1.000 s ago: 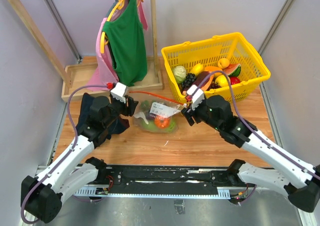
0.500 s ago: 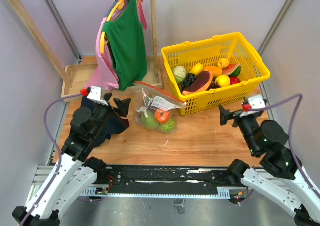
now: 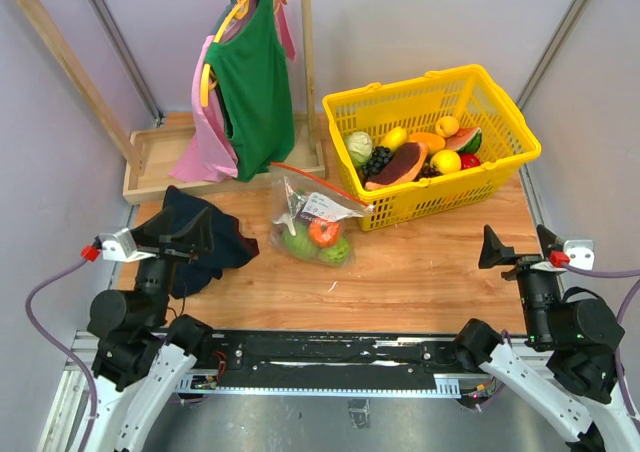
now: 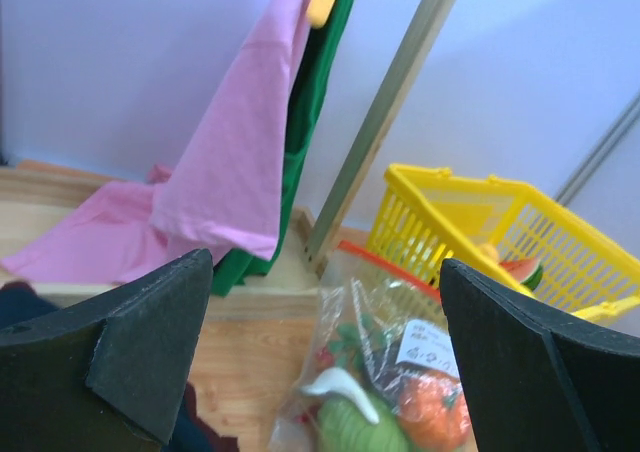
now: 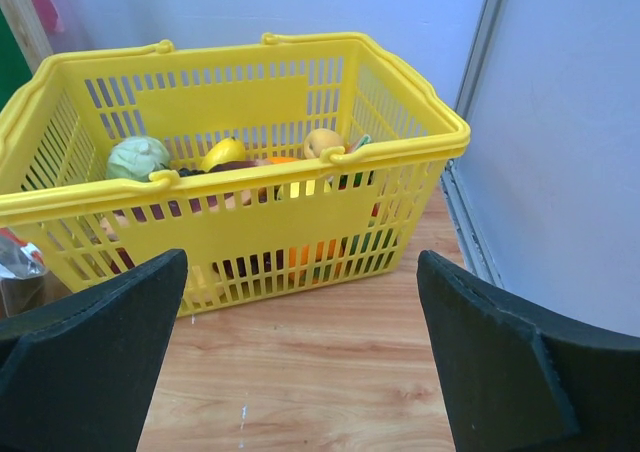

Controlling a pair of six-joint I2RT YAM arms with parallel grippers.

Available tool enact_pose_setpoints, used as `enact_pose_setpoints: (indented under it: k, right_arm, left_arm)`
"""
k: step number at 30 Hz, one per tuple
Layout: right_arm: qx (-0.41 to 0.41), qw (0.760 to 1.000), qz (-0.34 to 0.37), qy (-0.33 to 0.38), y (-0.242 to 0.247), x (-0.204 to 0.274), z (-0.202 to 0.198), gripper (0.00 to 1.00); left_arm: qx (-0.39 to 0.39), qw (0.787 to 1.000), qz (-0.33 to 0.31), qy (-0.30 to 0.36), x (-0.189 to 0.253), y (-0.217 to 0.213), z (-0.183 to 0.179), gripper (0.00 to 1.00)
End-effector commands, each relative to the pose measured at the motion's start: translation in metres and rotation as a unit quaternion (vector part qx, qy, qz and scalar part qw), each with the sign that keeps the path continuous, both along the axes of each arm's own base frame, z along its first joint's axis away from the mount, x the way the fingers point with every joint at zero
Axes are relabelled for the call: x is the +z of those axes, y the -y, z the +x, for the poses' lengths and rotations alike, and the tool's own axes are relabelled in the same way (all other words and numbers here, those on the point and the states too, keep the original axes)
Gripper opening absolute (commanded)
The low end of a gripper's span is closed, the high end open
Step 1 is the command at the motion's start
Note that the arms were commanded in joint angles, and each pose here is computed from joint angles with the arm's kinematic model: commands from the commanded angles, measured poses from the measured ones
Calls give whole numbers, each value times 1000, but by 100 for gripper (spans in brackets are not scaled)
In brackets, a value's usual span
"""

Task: Place the food in the zip-top bag and seal the zipper
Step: Reset both arms

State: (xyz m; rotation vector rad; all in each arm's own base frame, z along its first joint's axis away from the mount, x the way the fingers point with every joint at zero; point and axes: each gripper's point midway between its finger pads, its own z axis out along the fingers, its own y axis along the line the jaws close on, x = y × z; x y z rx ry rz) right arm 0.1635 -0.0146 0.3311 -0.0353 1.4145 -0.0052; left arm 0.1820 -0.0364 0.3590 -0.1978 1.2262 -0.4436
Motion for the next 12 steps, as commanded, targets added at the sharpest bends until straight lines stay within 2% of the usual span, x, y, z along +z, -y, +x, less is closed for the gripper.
enact_pose_setpoints:
  k: [1, 12]
  right_arm:
    - [-21, 1000, 5, 1, 7, -3, 0, 98]
    - [-22, 1000, 8, 4, 7, -5, 0, 98]
  left_arm:
    - [27, 999, 0, -23, -22, -6, 10, 99]
    - [30, 998, 29, -49, -33, -2, 22, 99]
